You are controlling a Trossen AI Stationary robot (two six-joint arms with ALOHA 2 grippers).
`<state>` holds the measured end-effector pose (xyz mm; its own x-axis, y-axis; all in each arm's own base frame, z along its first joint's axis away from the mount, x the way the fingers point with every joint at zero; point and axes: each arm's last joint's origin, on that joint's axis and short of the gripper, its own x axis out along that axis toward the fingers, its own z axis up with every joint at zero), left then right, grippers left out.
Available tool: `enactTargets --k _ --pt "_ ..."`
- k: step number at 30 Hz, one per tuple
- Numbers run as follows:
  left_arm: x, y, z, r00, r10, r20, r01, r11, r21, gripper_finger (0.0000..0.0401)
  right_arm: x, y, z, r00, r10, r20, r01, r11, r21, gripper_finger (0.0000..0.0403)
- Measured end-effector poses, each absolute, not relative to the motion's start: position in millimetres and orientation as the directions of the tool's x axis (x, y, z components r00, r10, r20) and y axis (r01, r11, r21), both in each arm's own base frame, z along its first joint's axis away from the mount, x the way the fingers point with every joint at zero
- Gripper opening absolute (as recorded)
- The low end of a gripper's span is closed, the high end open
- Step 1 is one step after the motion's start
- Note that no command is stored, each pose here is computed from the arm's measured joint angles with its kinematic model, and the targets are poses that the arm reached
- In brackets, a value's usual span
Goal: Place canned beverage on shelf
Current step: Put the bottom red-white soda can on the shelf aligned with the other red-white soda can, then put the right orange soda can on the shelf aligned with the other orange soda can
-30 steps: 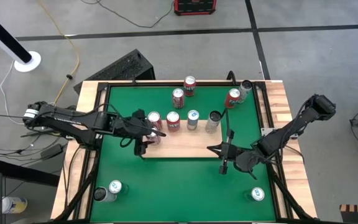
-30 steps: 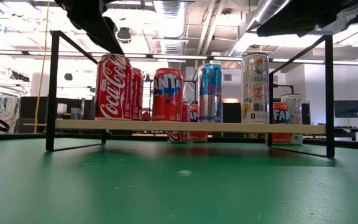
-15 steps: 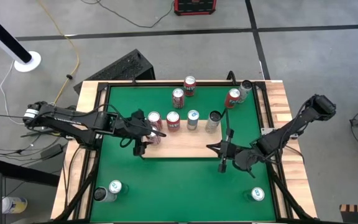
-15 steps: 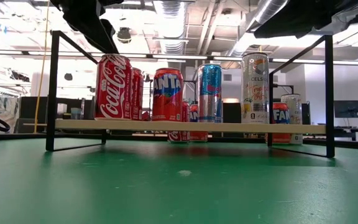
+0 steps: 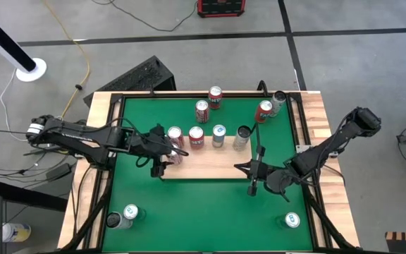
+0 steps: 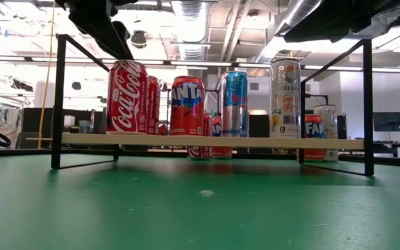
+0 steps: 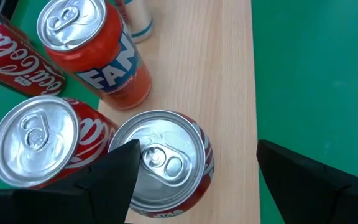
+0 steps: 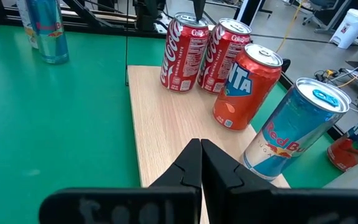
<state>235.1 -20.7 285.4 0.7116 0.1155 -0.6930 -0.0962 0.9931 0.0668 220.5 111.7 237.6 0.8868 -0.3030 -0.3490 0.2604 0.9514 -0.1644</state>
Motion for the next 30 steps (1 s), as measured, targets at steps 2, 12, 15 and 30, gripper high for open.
enactTargets --k 2,12,15,30 --pt "235.6 -20.9 285.0 0.716 0.11 -0.69 -0.087 0.994 0.068 0.0306 220.6 111.7 237.6 0.887 -0.303 -0.349 0.261 0.951 -0.164 0.0024" --pt "236.4 -20.9 285.1 0.729 0.111 -0.675 -0.073 0.994 0.085 0.0306 220.6 111.7 237.6 0.887 -0.303 -0.349 0.261 0.951 -0.164 0.0024" --pt "236.1 -20.8 284.9 0.726 0.114 -0.678 -0.07 0.993 0.092 0.0306 220.6 111.7 237.6 0.887 -0.303 -0.349 0.261 0.951 -0.164 0.0024" --pt "204.5 -31.1 337.9 0.809 0.091 -0.58 -0.018 0.991 0.13 0.0306 232.5 120.4 289.9 0.934 -0.231 -0.27 0.192 0.967 -0.165 0.0024"
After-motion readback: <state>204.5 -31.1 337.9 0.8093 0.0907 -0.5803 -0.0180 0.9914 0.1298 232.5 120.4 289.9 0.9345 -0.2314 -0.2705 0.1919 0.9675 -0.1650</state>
